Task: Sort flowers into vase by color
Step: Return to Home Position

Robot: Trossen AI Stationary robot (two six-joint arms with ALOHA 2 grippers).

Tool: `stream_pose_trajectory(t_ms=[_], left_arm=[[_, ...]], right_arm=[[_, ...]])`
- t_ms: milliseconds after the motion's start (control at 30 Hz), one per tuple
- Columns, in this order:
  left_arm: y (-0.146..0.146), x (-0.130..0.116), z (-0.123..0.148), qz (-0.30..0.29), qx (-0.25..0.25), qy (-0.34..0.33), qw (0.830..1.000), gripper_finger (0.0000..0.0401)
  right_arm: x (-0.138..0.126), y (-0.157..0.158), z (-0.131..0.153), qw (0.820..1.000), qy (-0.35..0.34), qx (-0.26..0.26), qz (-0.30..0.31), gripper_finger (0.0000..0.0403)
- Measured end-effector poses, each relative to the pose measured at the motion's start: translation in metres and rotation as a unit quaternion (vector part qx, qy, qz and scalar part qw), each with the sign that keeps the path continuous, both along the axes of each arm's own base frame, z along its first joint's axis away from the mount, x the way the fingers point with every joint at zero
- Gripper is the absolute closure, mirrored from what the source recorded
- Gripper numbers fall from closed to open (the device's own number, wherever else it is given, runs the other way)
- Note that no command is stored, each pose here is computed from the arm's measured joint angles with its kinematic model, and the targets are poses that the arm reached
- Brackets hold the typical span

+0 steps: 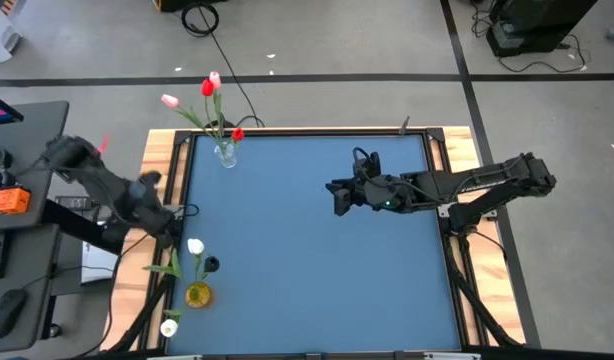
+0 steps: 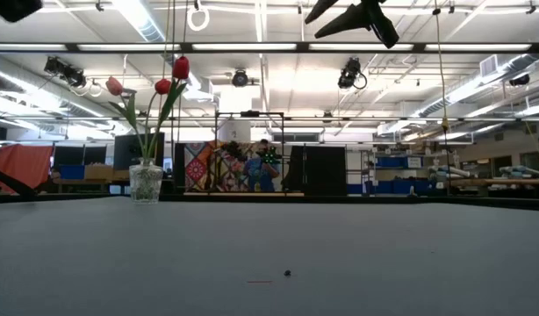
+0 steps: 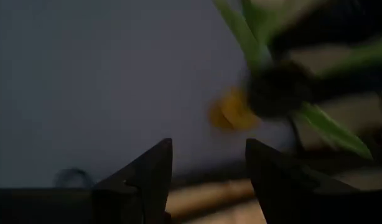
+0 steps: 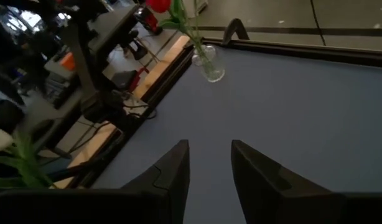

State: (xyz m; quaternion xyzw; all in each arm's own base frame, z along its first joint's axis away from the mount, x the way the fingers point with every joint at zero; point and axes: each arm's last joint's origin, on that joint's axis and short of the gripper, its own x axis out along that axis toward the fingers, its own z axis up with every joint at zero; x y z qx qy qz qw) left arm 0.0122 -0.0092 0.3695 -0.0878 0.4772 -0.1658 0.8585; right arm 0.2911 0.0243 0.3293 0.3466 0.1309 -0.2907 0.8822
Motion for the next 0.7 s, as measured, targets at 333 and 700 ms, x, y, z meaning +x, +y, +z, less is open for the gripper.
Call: stream_pose_trajectory(t_ms=[333,700], left_arm=[[0.026,-0.011,0.043,0.197,0.055,-0.193,0.959,0.0193],[0.005,0.026,0.066,0.248,0.087,-0.368,0.892,0.0203]], right_arm=[[-0.006,-0.017,0.015,0.995,-0.004,-0.030,0.096,0.0281],[-0.031,-0.035,0.046,0.968,-0.014,-0.193,0.161,0.0318]])
